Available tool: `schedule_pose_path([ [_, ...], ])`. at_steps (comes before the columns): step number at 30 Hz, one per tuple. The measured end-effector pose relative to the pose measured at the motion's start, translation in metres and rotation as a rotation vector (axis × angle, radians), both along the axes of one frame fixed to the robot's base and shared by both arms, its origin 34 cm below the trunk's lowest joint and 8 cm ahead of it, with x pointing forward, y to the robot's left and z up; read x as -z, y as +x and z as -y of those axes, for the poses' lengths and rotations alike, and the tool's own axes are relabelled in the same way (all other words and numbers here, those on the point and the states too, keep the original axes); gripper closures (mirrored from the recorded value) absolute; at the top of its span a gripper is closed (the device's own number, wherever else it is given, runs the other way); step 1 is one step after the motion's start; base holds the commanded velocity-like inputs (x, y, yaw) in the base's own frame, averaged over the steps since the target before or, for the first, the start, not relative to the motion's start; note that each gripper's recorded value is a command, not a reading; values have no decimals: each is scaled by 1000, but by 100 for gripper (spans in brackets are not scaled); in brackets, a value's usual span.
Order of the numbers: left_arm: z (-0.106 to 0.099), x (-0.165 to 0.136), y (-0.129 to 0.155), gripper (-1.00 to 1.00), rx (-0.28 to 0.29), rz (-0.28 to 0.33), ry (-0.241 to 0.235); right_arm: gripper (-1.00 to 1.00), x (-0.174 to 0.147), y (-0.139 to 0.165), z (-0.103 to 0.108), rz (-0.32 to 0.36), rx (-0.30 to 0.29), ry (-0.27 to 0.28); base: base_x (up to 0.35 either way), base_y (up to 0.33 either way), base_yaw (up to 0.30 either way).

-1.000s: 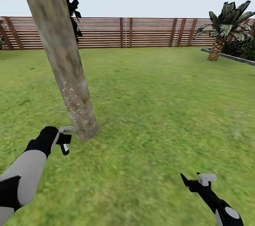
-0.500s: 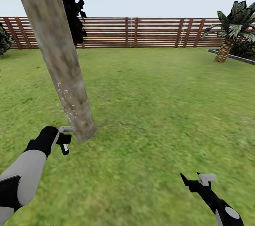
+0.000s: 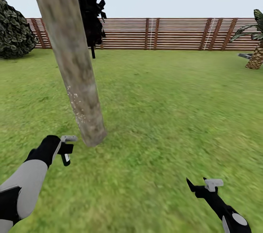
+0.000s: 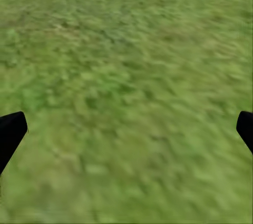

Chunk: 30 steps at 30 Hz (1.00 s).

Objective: In the garden, pick up the pesticide atomizer on the floor and spray pesticide onto both trees until each tree trunk is fully covered.

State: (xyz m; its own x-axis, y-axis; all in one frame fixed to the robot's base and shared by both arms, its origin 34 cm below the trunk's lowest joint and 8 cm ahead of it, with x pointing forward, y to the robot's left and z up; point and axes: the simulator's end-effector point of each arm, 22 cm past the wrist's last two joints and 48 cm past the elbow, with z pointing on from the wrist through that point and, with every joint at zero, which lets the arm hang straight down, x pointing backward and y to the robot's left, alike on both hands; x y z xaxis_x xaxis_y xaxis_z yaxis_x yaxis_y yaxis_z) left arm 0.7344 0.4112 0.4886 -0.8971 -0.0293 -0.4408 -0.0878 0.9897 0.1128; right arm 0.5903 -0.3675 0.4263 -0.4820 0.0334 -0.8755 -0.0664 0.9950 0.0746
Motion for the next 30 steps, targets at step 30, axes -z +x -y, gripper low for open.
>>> schedule_pose_path([
  [30,45,40,-10,100,78,24,-46,-100,0,0,1,0,1,-2,18,-120,60],
])
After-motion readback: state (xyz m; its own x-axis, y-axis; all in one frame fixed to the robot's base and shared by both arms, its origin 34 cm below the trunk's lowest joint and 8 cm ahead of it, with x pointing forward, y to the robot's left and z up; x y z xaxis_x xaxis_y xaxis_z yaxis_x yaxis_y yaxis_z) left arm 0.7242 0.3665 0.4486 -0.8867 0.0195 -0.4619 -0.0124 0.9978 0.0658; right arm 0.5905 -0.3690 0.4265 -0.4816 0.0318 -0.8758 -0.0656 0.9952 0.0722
